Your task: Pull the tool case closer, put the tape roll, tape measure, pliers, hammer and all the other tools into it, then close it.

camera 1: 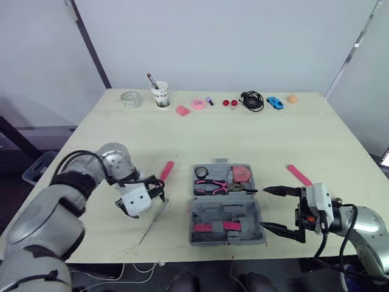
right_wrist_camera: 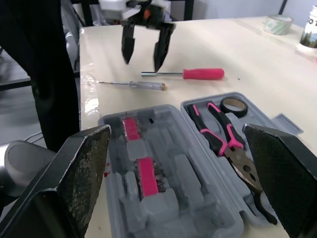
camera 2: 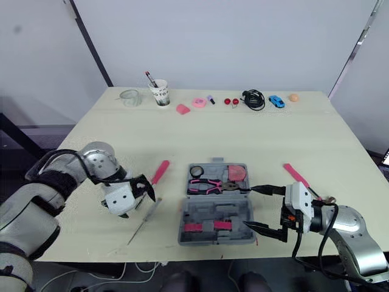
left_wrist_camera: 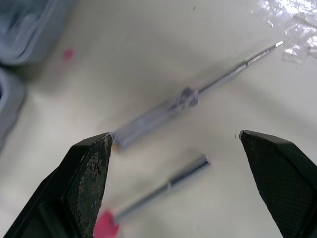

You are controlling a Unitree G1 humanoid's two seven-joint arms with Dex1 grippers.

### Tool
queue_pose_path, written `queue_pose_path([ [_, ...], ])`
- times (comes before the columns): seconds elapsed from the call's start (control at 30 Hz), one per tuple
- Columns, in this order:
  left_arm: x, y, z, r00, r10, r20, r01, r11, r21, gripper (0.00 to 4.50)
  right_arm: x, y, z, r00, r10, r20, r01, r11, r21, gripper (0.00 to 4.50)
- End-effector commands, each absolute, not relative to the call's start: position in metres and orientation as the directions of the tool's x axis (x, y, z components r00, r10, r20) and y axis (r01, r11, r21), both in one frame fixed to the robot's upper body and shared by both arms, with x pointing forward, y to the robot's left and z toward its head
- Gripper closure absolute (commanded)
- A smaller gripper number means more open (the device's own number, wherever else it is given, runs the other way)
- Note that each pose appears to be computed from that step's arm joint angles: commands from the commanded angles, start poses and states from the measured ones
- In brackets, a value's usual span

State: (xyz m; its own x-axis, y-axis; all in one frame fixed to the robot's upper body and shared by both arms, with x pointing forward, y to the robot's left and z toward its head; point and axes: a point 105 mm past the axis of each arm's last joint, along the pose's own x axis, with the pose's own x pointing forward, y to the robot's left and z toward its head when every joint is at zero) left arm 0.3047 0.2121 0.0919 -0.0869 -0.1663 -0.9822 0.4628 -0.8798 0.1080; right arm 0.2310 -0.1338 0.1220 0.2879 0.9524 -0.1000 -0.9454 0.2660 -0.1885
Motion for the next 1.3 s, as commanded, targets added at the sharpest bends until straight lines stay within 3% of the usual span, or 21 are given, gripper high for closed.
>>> queue_pose_path([
  [0.03, 0.303, 0.209, 0.091, -0.117, -0.049, -0.992, 0.313, -0.950, 0.010, 0.11, 0.230, -0.129, 0.132, 0.277, 0.958, -0.079, -0.941, 0.254, -0.222, 0.00],
  [0.23, 0.304, 0.198, 0.081, -0.112, 0.024, -0.993, 0.146, -0.988, -0.040, 0.11, 0.232, -0.129, 0.135, 0.282, 0.956, -0.080, -0.939, 0.258, -0.229, 0.00],
  [0.6, 0.304, 0.190, 0.068, -0.101, 0.025, -0.995, 0.067, -0.997, -0.032, 0.11, 0.233, -0.126, 0.139, 0.288, 0.955, -0.076, -0.935, 0.264, -0.238, 0.00],
  [0.93, 0.308, 0.178, 0.073, -0.088, -0.030, -0.996, 0.020, -0.999, 0.028, 4.29, 0.235, -0.127, 0.137, 0.294, 0.953, -0.081, -0.932, 0.267, -0.245, 0.00],
  [1.3, 0.295, 0.191, 0.076, -0.143, -0.029, -0.989, -0.004, -1.000, 0.030, 4.40, 0.236, -0.125, 0.136, 0.295, 0.952, -0.085, -0.931, 0.266, -0.251, 0.00],
])
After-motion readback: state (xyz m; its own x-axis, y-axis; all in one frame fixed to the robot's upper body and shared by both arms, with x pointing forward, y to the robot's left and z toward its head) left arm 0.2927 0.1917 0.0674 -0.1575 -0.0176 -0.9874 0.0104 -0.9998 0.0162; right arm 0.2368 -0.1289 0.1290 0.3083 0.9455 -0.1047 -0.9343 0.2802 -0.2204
